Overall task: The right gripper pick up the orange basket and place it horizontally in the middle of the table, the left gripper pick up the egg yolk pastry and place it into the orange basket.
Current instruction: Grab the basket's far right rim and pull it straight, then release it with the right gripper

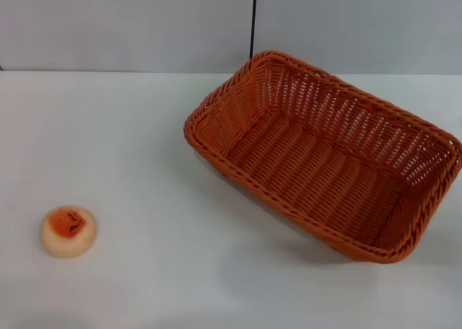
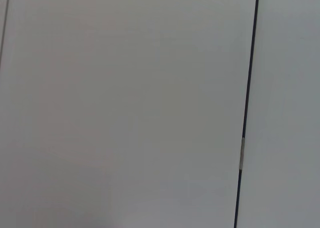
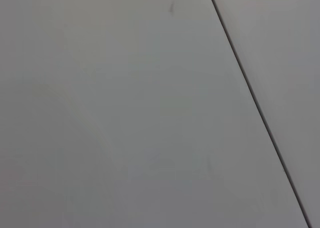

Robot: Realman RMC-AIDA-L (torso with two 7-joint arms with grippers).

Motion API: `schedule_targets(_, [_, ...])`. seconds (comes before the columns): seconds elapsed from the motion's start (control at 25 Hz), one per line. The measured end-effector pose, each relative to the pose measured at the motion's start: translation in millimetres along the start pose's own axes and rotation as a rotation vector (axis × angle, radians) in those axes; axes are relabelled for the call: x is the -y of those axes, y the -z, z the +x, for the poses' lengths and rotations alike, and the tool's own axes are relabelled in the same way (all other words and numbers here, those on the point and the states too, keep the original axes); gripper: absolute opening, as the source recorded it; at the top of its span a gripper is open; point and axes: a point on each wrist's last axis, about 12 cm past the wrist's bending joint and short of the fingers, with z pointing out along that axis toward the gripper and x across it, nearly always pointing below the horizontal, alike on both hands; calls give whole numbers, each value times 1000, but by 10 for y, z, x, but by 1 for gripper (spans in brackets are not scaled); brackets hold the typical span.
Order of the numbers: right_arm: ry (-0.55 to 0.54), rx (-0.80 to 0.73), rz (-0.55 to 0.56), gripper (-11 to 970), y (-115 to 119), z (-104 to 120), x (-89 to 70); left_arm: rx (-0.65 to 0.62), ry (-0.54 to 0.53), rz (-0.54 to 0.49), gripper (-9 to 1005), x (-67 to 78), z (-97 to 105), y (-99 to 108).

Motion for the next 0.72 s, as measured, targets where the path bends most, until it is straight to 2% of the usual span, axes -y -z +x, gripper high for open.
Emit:
schedule_targets(0.4, [19,5,-33,652,16,-30,9,0,2,1,814,7,1,-14])
schedule_targets(0.56, [30,-11,-177,652,-78,-130,34,-9,11,-1,813,5,10,-27])
schedule_targets(0.72, [-61,-108,-312,653,-303,-312,166,-7,14,8,813,22,5,-87])
